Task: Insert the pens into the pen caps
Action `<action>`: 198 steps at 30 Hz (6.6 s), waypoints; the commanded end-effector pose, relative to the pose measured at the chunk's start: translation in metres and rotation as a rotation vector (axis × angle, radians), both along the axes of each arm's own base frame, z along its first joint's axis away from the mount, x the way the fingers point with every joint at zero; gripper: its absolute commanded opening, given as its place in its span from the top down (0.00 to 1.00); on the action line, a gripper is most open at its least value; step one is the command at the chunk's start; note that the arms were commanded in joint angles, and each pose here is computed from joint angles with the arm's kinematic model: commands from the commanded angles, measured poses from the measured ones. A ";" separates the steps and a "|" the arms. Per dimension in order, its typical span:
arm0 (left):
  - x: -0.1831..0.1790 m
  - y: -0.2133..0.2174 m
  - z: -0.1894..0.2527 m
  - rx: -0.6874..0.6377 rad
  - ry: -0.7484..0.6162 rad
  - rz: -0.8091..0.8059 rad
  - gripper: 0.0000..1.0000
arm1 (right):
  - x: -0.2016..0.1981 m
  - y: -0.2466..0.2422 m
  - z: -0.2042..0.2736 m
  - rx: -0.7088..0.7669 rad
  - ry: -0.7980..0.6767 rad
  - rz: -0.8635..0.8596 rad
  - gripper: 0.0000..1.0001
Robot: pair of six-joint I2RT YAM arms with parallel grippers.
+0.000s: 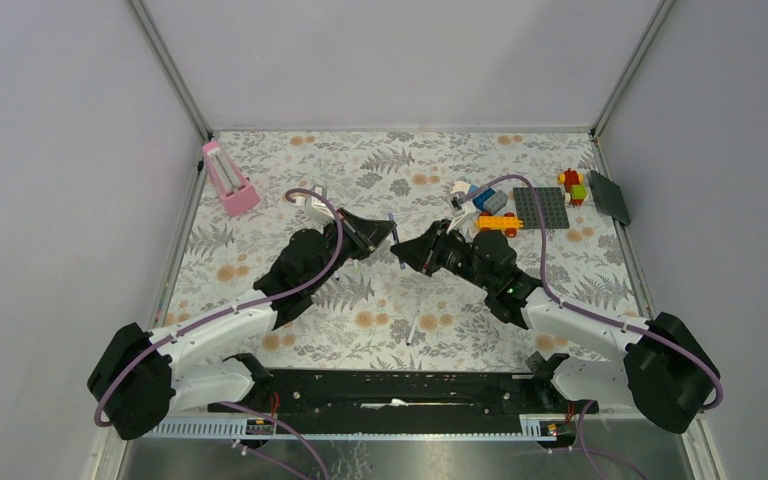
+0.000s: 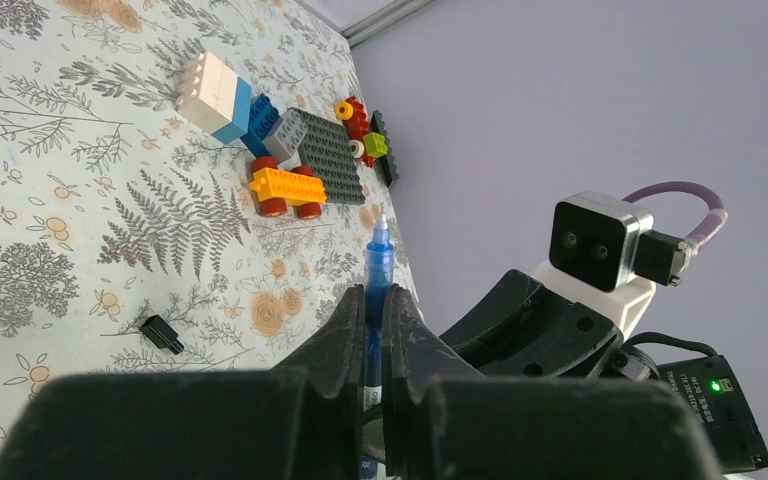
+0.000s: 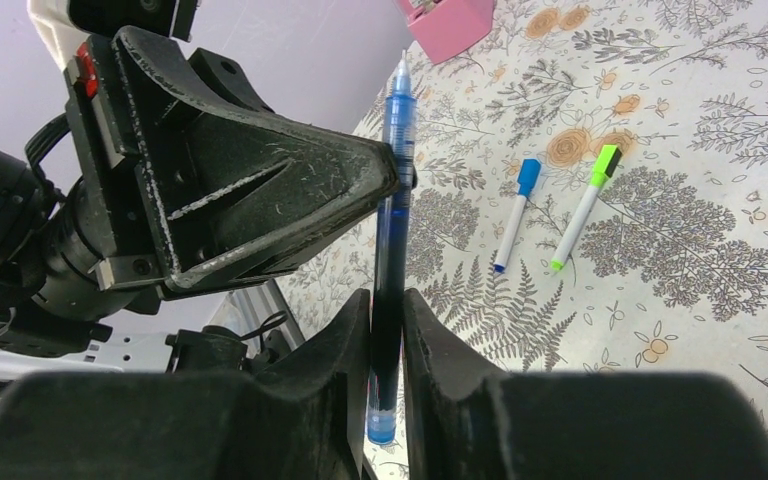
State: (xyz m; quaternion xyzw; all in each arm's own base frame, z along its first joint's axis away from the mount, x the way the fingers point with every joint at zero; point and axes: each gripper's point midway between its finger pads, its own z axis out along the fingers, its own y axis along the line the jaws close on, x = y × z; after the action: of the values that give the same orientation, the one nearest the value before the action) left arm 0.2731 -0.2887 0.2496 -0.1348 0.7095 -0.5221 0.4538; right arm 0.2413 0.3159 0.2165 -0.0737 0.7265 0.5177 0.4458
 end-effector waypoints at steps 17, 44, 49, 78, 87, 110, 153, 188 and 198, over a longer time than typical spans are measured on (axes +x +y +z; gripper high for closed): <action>0.003 0.006 0.026 -0.069 -0.077 0.033 1.00 | 0.006 0.010 0.019 0.020 -0.046 -0.001 0.78; -0.024 0.023 -0.054 0.470 0.012 -0.079 0.47 | 0.058 -0.095 -0.025 -0.476 -0.258 -0.472 1.00; -0.035 -0.003 -0.075 0.614 0.017 -0.204 0.45 | 0.064 -0.105 -0.039 -0.494 -0.231 -0.512 1.00; -0.039 -0.063 -0.165 1.004 0.084 -0.449 0.48 | 0.091 -0.132 -0.050 -0.515 -0.127 -0.512 1.00; -0.044 -0.072 -0.198 1.119 0.129 -0.485 0.49 | 0.094 -0.135 -0.052 -0.494 -0.105 -0.504 1.00; -0.045 -0.067 -0.234 1.239 0.189 -0.453 1.00 | 0.095 -0.145 -0.053 -0.449 -0.078 -0.510 1.00; 0.014 0.082 0.063 -0.054 -0.083 0.089 1.00 | -0.033 0.064 0.043 -0.210 -0.232 0.145 1.00; 0.008 0.086 0.064 -0.031 -0.100 0.081 1.00 | -0.014 0.062 0.045 -0.279 -0.239 0.026 1.00; 0.008 0.085 0.061 -0.029 -0.097 0.075 1.00 | -0.011 0.066 0.046 -0.281 -0.240 0.021 1.00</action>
State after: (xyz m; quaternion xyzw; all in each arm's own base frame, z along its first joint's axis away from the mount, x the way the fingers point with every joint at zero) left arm 0.2832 -0.2034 0.2975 -0.1580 0.6905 -0.5081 0.4899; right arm 0.2240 0.3744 0.2363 -0.2122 0.7525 0.3951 0.4823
